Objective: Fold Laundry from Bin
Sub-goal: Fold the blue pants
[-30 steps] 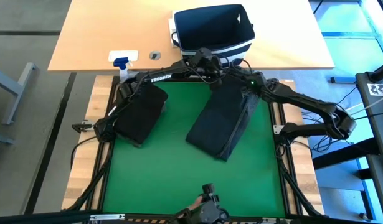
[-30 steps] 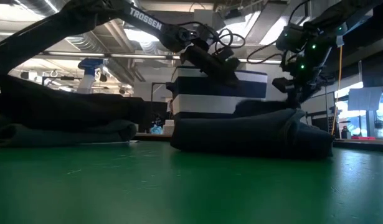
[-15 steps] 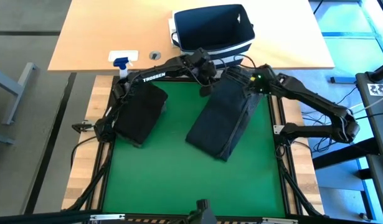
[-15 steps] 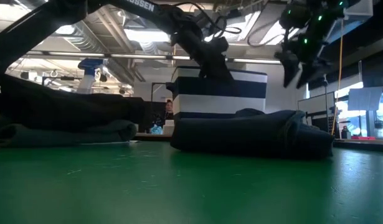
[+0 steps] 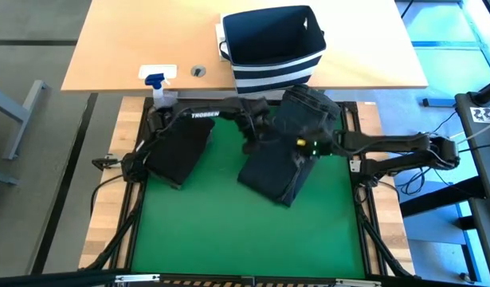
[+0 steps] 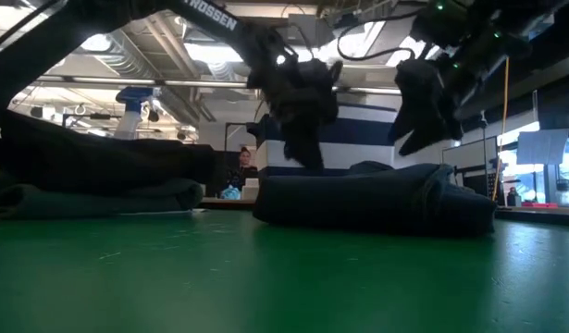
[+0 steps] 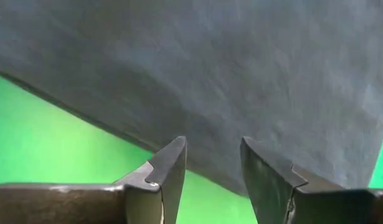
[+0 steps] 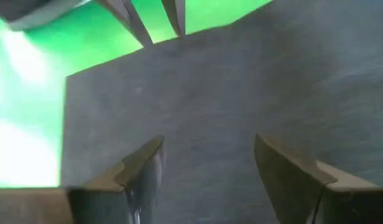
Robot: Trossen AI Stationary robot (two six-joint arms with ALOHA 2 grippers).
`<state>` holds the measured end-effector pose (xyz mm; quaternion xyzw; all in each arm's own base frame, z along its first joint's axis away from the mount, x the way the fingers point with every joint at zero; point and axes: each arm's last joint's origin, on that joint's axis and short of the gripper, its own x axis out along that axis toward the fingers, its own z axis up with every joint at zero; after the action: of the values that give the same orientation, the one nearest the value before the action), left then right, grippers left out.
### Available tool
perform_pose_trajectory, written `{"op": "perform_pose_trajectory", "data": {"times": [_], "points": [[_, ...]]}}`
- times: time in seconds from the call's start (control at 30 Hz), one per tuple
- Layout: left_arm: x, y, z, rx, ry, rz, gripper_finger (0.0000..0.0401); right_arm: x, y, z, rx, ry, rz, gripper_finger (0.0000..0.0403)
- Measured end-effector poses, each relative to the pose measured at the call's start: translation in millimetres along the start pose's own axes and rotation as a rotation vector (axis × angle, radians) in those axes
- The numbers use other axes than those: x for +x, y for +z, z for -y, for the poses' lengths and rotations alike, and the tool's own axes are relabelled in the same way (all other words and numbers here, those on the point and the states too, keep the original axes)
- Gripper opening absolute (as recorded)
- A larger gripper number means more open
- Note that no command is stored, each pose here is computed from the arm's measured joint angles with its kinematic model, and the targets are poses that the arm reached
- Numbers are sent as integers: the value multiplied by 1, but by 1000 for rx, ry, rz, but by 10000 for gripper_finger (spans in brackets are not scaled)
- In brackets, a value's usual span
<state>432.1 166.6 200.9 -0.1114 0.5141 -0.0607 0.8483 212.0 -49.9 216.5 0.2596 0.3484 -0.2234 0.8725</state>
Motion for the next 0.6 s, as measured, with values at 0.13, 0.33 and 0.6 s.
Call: {"op": "perform_pose_trajectory", "data": {"times": [0.13,0.33,0.6], "points": [[28,-18,20,-22,-56,-95,147,12,-31,-17,-33,75,-50,243],[66,-44,59,-149,-54,-225,147,21,-86,-29,-152,95,-184,243],[72,-41,133,-230,-36,-306,147,-11,-102,-51,-305,161,-392,243]]}}
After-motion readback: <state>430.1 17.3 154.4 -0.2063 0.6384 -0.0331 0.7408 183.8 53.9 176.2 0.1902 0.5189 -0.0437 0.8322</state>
